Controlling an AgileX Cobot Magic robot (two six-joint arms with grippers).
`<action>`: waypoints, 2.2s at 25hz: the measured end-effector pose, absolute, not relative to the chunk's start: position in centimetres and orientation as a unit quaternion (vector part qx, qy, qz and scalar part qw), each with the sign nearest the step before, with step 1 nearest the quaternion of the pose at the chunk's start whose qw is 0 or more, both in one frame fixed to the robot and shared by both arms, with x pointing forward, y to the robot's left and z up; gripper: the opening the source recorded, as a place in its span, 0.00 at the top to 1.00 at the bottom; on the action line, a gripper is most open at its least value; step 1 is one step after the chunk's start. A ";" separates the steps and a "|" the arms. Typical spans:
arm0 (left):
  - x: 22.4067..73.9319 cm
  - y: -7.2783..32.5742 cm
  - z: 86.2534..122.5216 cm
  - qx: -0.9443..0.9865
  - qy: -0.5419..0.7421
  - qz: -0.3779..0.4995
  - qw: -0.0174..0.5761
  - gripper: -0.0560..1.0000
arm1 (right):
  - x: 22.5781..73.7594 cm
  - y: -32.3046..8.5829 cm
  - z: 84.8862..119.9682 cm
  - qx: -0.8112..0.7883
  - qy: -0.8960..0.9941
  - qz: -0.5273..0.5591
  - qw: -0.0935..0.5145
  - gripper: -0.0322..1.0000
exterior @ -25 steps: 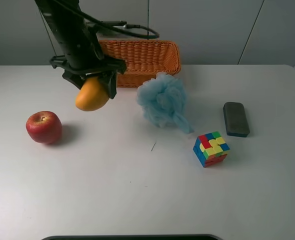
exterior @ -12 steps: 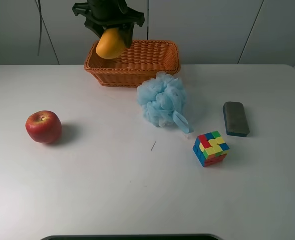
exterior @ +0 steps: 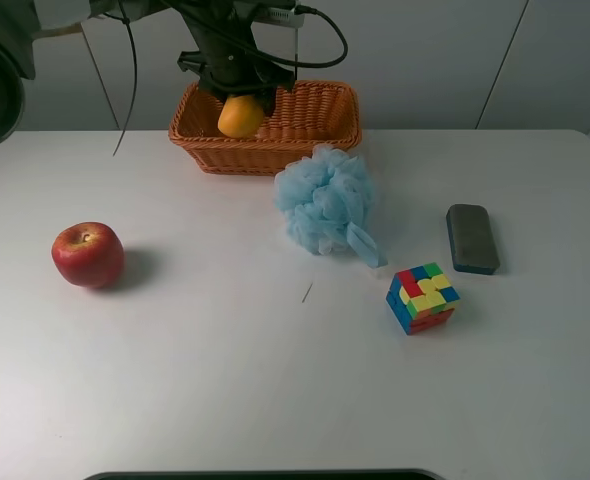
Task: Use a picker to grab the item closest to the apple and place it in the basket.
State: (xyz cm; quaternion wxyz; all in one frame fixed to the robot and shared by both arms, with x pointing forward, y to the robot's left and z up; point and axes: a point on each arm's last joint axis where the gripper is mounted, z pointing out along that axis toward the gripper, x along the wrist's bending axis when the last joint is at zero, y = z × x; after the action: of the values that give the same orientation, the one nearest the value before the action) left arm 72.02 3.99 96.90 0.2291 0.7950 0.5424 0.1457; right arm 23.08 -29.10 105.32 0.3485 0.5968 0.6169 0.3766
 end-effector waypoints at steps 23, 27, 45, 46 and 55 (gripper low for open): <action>74.2 3.3 95.2 0.778 0.510 0.201 0.308 0.26 | 23.1 -29.1 105.3 0.597 0.617 0.377 0.349 0.29; 74.0 3.3 95.2 0.780 0.514 0.189 0.302 0.25 | 23.1 -29.1 105.3 0.597 0.617 0.377 0.349 0.29; 63.4 8.6 114.0 0.817 0.496 0.148 0.255 0.25 | 23.1 -29.1 105.3 0.597 0.616 0.377 0.348 0.29; 62.2 9.2 114.8 0.817 0.496 0.144 0.255 0.25 | 23.1 -29.1 105.3 0.597 0.616 0.377 0.348 0.29; 49.2 16.1 117.6 0.827 0.492 0.125 0.241 0.25 | 23.1 -29.1 105.3 0.597 0.616 0.377 0.348 0.29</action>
State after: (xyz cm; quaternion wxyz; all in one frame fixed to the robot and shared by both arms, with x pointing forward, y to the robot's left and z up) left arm 49.19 16.06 117.62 0.2407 0.8270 0.4923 0.1251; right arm 23.08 -29.10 105.32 0.3481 0.5974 0.6163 0.3770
